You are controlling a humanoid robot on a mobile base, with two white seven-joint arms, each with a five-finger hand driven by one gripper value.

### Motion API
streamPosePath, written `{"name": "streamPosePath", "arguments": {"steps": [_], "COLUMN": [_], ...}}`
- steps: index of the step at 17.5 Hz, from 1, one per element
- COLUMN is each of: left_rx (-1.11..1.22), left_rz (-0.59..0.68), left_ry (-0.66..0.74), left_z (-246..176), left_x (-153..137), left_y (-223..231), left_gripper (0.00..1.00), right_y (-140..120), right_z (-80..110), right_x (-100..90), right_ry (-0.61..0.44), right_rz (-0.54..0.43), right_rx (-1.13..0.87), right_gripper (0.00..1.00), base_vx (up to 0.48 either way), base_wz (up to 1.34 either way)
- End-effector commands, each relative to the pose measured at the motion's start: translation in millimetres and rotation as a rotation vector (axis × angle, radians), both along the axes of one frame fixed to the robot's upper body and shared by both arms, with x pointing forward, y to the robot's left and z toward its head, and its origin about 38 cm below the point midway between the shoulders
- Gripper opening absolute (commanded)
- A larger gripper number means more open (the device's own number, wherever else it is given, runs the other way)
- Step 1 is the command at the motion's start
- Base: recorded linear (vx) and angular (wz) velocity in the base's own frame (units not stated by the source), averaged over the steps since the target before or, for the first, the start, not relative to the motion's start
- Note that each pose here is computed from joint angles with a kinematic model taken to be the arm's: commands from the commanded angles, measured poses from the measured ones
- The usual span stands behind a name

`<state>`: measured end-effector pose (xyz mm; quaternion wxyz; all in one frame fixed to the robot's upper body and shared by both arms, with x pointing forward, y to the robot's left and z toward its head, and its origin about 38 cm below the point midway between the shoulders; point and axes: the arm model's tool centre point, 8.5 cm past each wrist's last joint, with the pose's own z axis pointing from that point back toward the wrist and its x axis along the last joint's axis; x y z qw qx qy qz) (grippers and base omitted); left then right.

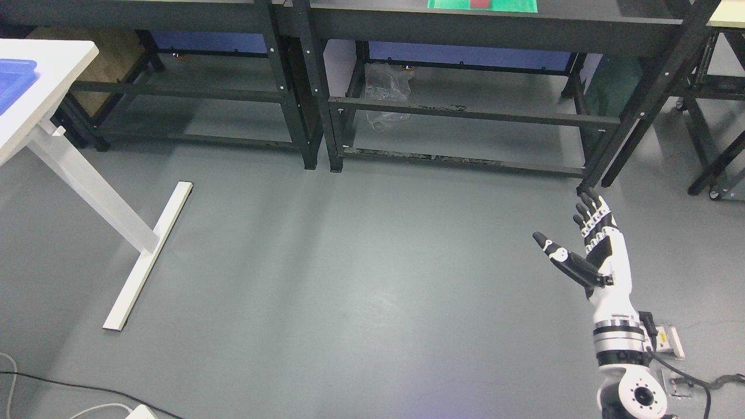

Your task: Pick pink block from left shelf to tray

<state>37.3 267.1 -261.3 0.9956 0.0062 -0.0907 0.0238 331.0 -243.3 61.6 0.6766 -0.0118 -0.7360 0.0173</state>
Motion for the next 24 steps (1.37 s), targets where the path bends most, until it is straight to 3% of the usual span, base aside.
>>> {"name": "streamPosePath", "arguments": {"steps": [1,10,13,17,20,24], "left_rx": [0.018,0.018,0.018,0.018,0.018,0.018], "left_rz": [-0.001,-0.001,-0.001,-0.001,-0.001,-0.001], "left_ry": [0.008,0.008,0.008,0.008,0.008,0.008], "left_z": [0.7,0.7,0.7,0.7,0.7,0.7], "left_x": [-5.9,-5.9,-5.9,-5.9,-5.9,-5.9], "left_y": [11.3,11.3,11.3,11.3,11.3,11.3], "left_gripper": [1.00,1.00,1.00,1.00,1.00,1.00], "right_y": [-8.2,-6.5,-3.3,-2.1,-1.7,1.1], "right_z": [4.4,5.1,6.7,16.4,15.5,29.8], "right_x": [-1.4,-1.5,0.0,14.1,11.2,8.8], "right_ry": [-0.042,-0.050,-0.056,-0.057,-0.060,-0.161], "right_rz": [-0.011,-0.004,0.000,-0.070,-0.072,-0.055], "right_rx": [-0.014,-0.035,-0.204,-0.627,-0.632,-0.620], "right_gripper": [1.00,1.00,1.00,1.00,1.00,1.00], "base_vx": [0.000,0.022,0.061,0.092,0.104,0.111], "base_wz": [0.00,0.00,0.00,-0.02,0.00,-0.01]}}
